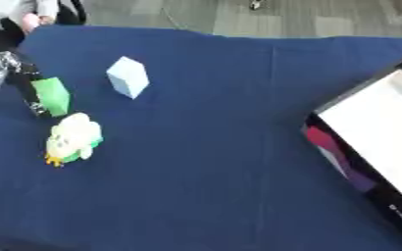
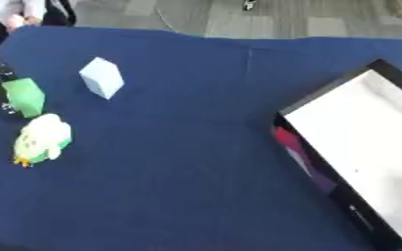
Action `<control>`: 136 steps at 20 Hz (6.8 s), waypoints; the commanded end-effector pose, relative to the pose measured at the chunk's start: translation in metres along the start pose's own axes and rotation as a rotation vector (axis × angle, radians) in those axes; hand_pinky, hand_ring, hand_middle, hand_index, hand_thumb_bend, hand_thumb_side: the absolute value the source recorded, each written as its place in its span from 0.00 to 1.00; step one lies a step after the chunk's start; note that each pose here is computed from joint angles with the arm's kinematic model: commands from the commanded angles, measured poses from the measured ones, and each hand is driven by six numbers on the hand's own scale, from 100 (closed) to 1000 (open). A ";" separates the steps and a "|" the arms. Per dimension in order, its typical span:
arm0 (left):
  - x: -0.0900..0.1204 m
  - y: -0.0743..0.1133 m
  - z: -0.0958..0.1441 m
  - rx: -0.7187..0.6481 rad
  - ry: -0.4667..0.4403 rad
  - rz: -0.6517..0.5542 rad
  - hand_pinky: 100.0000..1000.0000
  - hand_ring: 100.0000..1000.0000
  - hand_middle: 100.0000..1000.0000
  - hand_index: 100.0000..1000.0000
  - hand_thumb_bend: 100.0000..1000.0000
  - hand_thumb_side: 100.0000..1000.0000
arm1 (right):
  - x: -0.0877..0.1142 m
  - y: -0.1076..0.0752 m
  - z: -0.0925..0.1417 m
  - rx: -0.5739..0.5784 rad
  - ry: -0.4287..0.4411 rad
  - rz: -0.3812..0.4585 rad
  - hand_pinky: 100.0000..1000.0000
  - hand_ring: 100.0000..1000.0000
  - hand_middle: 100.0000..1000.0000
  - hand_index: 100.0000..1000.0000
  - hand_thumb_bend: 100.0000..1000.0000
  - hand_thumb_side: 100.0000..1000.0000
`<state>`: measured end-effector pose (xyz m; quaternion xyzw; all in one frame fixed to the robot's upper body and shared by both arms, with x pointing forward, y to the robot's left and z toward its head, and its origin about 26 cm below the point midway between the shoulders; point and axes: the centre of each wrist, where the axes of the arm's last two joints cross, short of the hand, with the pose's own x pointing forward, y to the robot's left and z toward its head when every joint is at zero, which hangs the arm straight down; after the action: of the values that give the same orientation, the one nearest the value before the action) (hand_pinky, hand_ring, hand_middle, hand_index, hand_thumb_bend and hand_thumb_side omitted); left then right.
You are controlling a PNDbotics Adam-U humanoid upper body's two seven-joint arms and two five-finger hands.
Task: Pick up the objects with one hand, pass them to the other hand, and then place them into the box on the other side of the table.
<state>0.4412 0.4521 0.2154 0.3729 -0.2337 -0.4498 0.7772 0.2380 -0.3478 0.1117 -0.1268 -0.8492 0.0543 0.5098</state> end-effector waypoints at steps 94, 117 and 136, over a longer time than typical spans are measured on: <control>0.203 -0.117 0.117 0.452 -1.041 0.349 0.65 0.66 0.43 0.51 0.00 0.00 | 0.169 0.065 -0.146 0.882 -0.466 0.321 0.96 0.97 0.96 0.97 0.65 0.00; 0.265 -0.168 0.143 0.349 -1.291 0.484 0.62 0.61 0.38 0.52 0.00 0.01 | 0.163 0.090 -0.160 0.909 -0.329 0.381 0.93 0.91 0.89 0.91 0.62 0.00; 0.299 -0.198 0.167 0.123 -1.506 0.541 0.62 0.60 0.37 0.53 0.00 0.13 | 0.143 0.099 -0.174 0.929 -0.280 0.422 0.93 0.91 0.88 0.89 0.61 0.00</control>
<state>0.3680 0.0697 0.1640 -0.0480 -0.7969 -0.3624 0.4809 0.3437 -0.2202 0.2846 -0.0389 -0.7480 0.5397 0.3844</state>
